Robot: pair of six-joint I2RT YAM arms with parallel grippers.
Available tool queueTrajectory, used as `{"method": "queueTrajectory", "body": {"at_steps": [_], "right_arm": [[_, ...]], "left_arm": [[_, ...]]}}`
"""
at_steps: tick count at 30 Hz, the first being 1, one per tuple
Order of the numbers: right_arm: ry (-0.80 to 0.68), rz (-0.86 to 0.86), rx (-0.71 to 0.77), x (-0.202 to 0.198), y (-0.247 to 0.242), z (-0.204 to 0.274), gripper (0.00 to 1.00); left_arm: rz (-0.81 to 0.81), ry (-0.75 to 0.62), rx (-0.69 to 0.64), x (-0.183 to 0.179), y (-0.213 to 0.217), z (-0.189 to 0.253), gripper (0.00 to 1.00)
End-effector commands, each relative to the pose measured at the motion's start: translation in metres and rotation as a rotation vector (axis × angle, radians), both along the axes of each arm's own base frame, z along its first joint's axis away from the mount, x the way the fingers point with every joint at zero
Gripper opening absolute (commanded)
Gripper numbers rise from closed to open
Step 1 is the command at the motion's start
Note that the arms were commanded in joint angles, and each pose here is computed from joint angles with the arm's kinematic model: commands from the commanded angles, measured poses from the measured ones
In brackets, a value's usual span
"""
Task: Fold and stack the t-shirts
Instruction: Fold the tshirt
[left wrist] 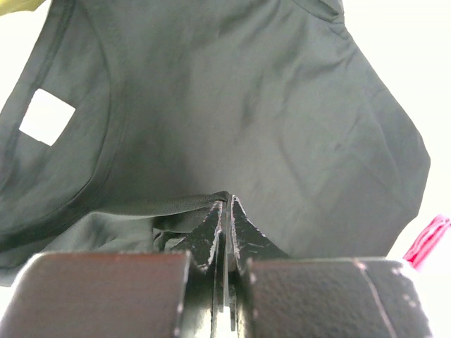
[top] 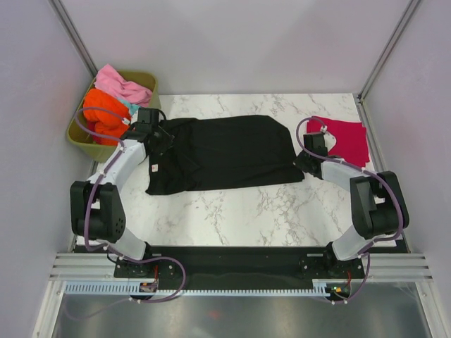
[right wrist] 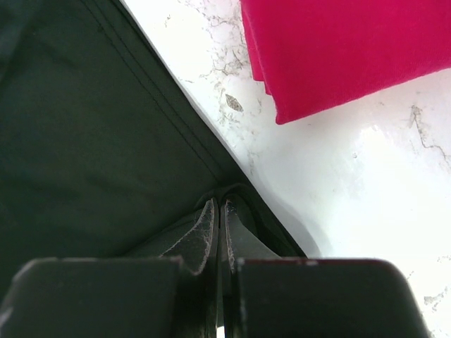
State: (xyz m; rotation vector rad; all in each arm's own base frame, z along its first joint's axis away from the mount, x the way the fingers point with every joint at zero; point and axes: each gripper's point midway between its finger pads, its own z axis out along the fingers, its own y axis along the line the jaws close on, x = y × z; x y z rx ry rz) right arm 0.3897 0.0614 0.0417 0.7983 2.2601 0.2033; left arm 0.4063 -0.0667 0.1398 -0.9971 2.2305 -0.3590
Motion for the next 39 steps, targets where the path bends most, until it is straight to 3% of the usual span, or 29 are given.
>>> {"method": "queueTrajectory", "body": {"at_steps": [1, 21, 23, 24, 26, 27, 28, 33, 39], "right_arm": [[-0.053, -0.021, 0.004, 0.017, 0.001, 0.012, 0.00], [-0.040, -0.013, 0.007, 0.019, 0.003, 0.001, 0.00], [-0.043, -0.004, 0.011, 0.019, 0.005, 0.003, 0.04], [-0.047, -0.003, 0.011, 0.020, 0.005, 0.004, 0.16], [-0.060, 0.006, 0.010, 0.019, 0.005, 0.010, 0.30], [-0.060, 0.006, 0.008, 0.016, 0.005, 0.010, 0.43], [-0.078, 0.005, 0.012, 0.015, 0.005, 0.017, 0.50], [-0.140, 0.018, 0.022, 0.002, 0.010, 0.033, 0.56], [-0.141, 0.020, 0.045, -0.028, 0.018, 0.030, 0.55]], "left_arm": [[-0.037, -0.044, 0.028, 0.025, -0.007, 0.009, 0.02], [-0.075, -0.022, 0.092, 0.071, -0.012, -0.008, 0.02], [-0.094, -0.018, 0.106, 0.071, -0.012, -0.009, 0.06], [-0.098, -0.024, 0.108, 0.072, -0.012, -0.006, 0.16], [-0.110, -0.034, 0.113, 0.072, -0.012, -0.002, 0.24], [-0.111, -0.038, 0.115, 0.070, -0.012, 0.000, 0.29], [-0.114, -0.055, 0.118, 0.068, -0.012, 0.009, 0.32], [-0.122, -0.122, 0.137, 0.055, -0.014, 0.039, 0.50], [-0.162, -0.178, 0.127, 0.019, -0.027, 0.064, 0.52]]}}
